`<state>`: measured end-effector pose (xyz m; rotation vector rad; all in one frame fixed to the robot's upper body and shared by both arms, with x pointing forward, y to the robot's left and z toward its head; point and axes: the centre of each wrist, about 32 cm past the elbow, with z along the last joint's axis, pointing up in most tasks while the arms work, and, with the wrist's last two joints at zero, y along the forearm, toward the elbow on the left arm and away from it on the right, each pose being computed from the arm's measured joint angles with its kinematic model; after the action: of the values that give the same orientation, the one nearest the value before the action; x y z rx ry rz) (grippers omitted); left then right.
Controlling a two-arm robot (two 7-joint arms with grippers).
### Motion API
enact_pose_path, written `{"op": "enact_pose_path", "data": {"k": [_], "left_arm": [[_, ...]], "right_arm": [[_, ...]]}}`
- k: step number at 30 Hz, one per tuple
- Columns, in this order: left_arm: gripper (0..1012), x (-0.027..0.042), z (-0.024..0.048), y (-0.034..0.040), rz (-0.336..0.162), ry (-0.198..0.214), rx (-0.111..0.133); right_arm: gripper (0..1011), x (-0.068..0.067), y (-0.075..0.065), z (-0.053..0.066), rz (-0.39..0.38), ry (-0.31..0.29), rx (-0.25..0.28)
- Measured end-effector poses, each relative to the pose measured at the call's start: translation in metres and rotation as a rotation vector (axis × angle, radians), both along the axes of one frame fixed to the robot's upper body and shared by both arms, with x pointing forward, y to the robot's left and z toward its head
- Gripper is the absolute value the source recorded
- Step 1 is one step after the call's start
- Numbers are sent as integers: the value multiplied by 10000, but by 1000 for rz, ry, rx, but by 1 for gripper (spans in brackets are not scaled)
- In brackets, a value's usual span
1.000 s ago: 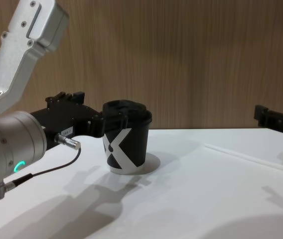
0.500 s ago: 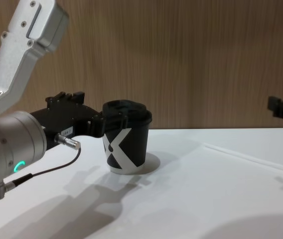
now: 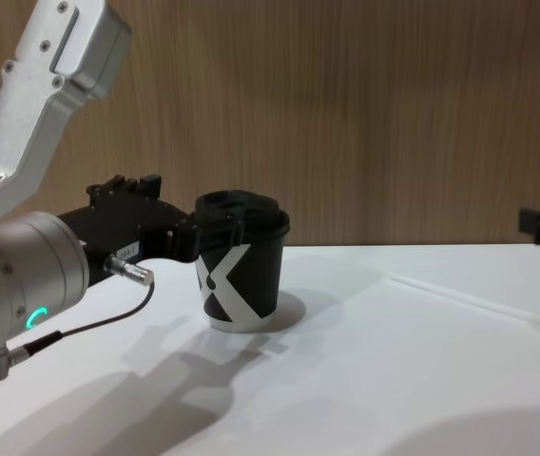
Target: Pick up the straw with one hand, pass it to the other hand, and insert it into the cup.
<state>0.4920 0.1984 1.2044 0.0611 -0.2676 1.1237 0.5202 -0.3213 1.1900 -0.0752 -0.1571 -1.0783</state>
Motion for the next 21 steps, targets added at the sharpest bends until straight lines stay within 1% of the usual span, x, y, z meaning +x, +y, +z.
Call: {"op": "enact_pose_path", "data": {"k": [4,5,9,16,21], "left_arm": [[1003,0,0,0,0,0,0],[1003,0,0,0,0,0,0],[1003,0,0,0,0,0,0],[1003,0,0,0,0,0,0],[1003,0,0,0,0,0,0]], "right_arm": [[1001,97,-102,-21,30,35,-26],[1001,97,-102,-21,30,35,-26],[1001,185,-186,-32,55,68,-55],[1001,277,-292,-48,85,104,-97],[1001,325,-365,-59,106,117,-126]]}}
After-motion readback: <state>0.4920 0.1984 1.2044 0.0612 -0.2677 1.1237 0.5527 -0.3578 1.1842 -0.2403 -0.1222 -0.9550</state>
